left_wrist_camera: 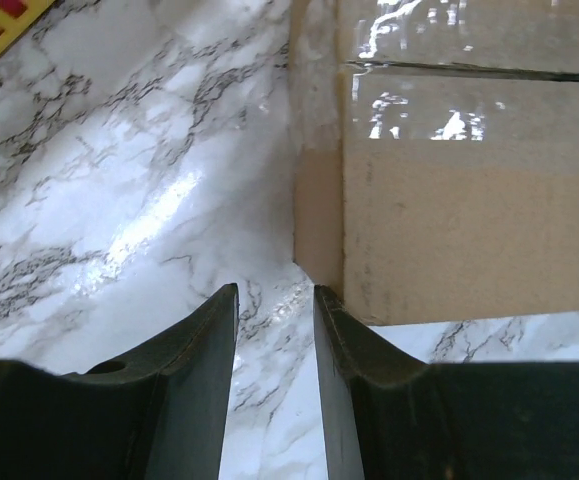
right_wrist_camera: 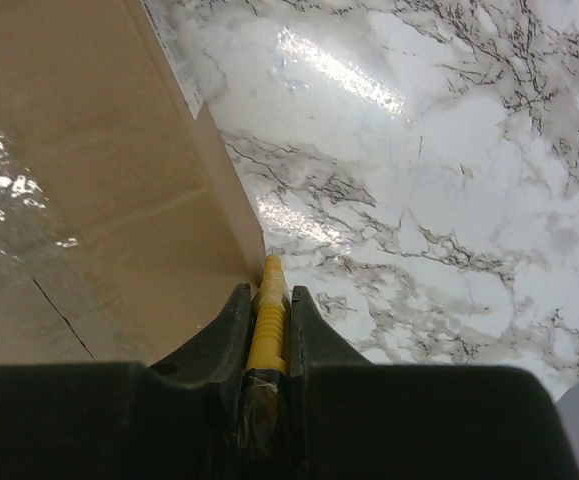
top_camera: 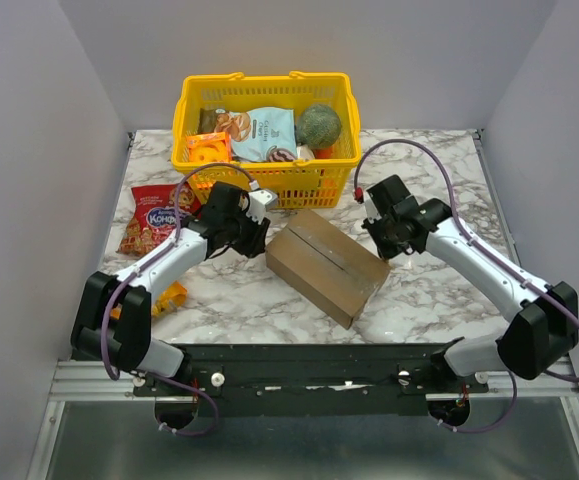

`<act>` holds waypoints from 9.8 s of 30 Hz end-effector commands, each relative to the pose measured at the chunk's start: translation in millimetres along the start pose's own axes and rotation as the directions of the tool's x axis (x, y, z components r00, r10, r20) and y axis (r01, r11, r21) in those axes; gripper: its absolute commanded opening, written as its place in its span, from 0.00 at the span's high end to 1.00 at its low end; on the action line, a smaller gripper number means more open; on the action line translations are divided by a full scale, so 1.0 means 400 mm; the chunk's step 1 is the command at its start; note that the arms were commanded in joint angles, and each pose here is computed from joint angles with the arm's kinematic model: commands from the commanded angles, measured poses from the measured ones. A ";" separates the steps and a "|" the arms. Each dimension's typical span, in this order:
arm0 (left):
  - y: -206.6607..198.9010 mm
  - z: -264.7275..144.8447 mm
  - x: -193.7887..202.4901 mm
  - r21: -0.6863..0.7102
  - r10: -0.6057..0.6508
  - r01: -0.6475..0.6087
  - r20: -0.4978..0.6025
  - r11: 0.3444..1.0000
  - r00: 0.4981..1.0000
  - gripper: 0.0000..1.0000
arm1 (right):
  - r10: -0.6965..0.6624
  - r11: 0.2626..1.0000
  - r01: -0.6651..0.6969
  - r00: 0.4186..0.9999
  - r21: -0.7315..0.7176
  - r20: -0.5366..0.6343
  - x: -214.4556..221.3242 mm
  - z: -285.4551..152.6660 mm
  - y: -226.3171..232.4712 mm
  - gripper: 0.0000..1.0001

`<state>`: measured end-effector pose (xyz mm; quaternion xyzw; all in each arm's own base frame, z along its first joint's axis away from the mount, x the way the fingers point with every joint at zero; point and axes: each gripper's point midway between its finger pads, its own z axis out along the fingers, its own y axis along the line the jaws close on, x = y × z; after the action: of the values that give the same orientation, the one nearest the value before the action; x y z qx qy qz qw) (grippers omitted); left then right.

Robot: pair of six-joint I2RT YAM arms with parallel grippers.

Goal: Unpack the express box

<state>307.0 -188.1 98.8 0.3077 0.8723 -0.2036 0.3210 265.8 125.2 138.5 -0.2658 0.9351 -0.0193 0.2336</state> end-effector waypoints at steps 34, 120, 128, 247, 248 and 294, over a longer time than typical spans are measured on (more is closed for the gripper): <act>-0.007 -0.035 -0.019 0.003 0.107 -0.108 0.044 0.994 0.993 0.55 | -0.030 0.995 0.038 0.996 -0.089 0.087 0.026 -0.061 0.005 0.99; -0.427 -0.098 -0.125 -0.086 0.777 -0.798 0.310 0.597 0.548 0.41 | 0.432 0.870 -0.288 0.837 -0.399 0.336 -0.014 -0.152 -0.124 0.99; -0.376 -0.141 -0.176 -0.049 0.763 -0.774 0.214 0.632 0.610 0.39 | 0.309 0.859 -0.146 0.912 -0.490 0.270 0.074 -0.096 -0.025 1.00; -0.315 -0.011 -0.013 0.053 0.691 -0.700 0.121 0.712 0.713 0.44 | 0.788 -0.022 -0.518 0.517 -0.855 -0.333 -0.074 0.095 0.089 1.00; -0.319 -0.009 -0.017 0.052 0.689 -0.699 0.129 0.713 0.713 0.44 | 0.783 -0.030 -0.529 0.515 -0.848 -0.349 -0.069 0.089 0.096 1.00; -0.326 0.033 -0.064 -0.011 0.643 -0.650 0.165 0.760 0.748 0.47 | 0.723 0.125 -0.575 0.611 -0.809 -0.322 -0.026 0.060 0.150 1.00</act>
<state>238.5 -298.8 127.3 0.5743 0.6869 -0.1280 0.4266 260.6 180.7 120.9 0.0997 0.7991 0.5761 0.1399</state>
